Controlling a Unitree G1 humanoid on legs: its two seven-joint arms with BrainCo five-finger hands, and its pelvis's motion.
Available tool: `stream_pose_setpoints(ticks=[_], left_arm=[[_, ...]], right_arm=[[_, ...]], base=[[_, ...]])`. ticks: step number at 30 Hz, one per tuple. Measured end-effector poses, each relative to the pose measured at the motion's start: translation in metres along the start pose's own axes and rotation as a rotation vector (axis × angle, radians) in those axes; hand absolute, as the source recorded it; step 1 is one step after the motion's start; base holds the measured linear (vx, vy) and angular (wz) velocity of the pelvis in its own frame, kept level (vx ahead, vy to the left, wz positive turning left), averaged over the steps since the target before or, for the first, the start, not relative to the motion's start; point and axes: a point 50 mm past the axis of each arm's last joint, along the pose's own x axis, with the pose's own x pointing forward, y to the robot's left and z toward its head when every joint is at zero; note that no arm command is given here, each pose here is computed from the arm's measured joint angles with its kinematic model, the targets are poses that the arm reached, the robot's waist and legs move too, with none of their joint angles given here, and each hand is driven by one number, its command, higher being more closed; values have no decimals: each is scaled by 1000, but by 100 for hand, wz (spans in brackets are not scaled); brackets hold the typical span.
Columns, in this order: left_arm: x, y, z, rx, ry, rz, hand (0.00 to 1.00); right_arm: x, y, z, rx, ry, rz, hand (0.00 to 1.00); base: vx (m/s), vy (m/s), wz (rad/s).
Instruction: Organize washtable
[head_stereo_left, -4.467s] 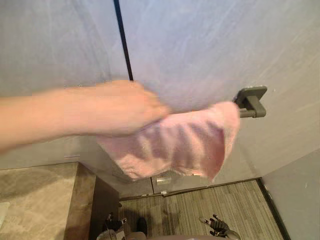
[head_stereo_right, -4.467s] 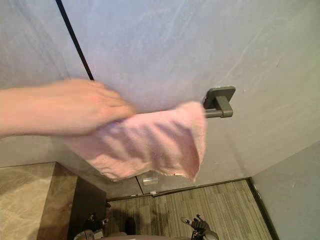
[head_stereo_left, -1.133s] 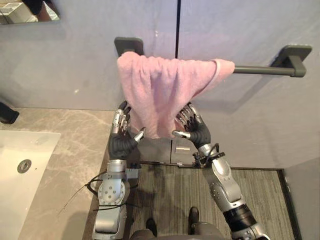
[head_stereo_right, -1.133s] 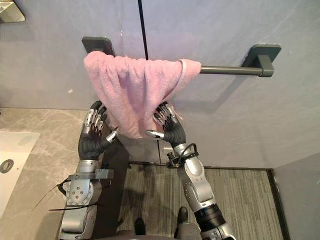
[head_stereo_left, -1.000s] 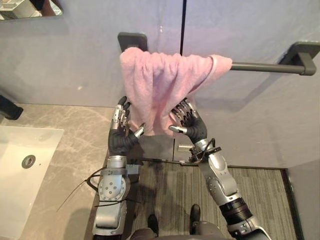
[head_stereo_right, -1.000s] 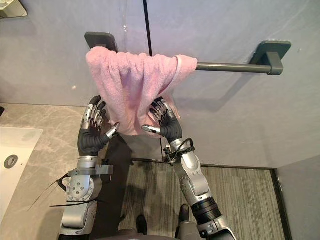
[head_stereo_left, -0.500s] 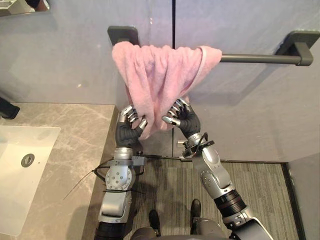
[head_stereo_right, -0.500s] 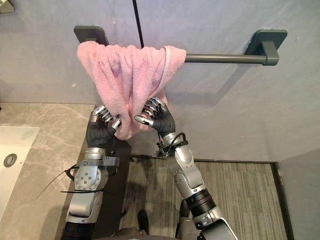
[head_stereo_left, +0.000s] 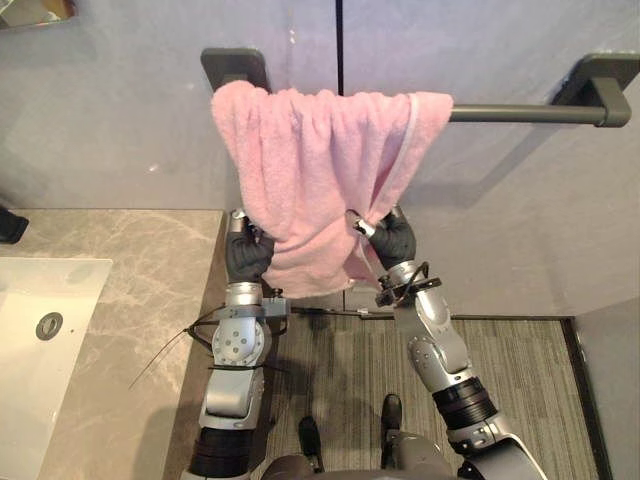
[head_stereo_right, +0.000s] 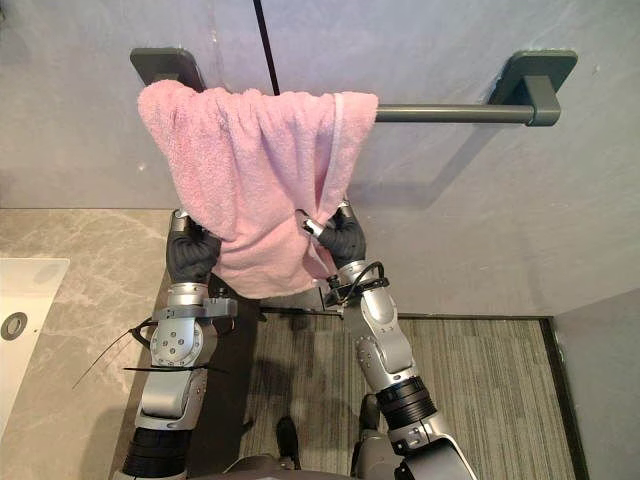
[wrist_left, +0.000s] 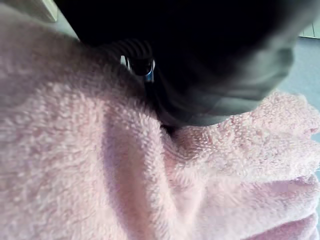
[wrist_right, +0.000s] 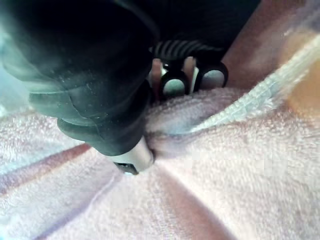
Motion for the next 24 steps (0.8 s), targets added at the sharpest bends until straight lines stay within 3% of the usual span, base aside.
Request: stream_pose_setpoints(ticks=[24], left_arm=[[15,-15,1,-52,-27,-25,100]], right_arm=[[-8,-22,18,-76,-67,-88,100]], base=[[0,0,0]])
